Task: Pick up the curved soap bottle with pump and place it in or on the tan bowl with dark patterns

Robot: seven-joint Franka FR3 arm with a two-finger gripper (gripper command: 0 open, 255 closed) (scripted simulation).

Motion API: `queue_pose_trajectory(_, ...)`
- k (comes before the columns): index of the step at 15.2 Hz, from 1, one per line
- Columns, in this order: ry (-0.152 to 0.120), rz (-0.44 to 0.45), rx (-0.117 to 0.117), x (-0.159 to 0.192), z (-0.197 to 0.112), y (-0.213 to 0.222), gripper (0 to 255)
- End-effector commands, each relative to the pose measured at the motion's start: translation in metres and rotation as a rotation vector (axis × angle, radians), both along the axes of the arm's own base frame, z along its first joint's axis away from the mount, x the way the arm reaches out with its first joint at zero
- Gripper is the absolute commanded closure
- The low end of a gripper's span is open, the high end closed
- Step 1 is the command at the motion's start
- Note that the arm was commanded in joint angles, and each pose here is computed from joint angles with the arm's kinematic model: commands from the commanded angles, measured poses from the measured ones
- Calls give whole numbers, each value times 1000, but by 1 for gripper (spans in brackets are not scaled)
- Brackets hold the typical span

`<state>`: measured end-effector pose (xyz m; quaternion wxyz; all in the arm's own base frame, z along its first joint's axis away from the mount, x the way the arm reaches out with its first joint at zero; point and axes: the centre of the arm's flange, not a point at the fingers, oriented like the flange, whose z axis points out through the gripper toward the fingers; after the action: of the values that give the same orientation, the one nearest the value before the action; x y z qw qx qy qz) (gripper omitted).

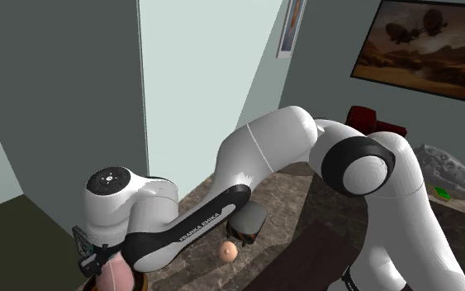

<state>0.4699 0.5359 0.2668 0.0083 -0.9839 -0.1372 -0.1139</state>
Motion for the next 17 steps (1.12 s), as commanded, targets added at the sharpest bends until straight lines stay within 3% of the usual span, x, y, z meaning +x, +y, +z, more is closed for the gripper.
queue_pose_trajectory(1, -1, 0, 1, 0, 0, 0, 255)
queue_pose_trajectory(4, -1, 0, 1, 0, 0, 0, 255)
queue_pose_trajectory(5, -1, 0, 1, 0, 0, 0, 0)
queue_pose_trajectory(10, -1, 0, 1, 0, 0, 0, 0)
queue_pose_trajectory(14, -1, 0, 1, -11, 49, -2, 0)
queue_pose_trajectory(17, -1, 0, 1, -11, 49, -2, 0)
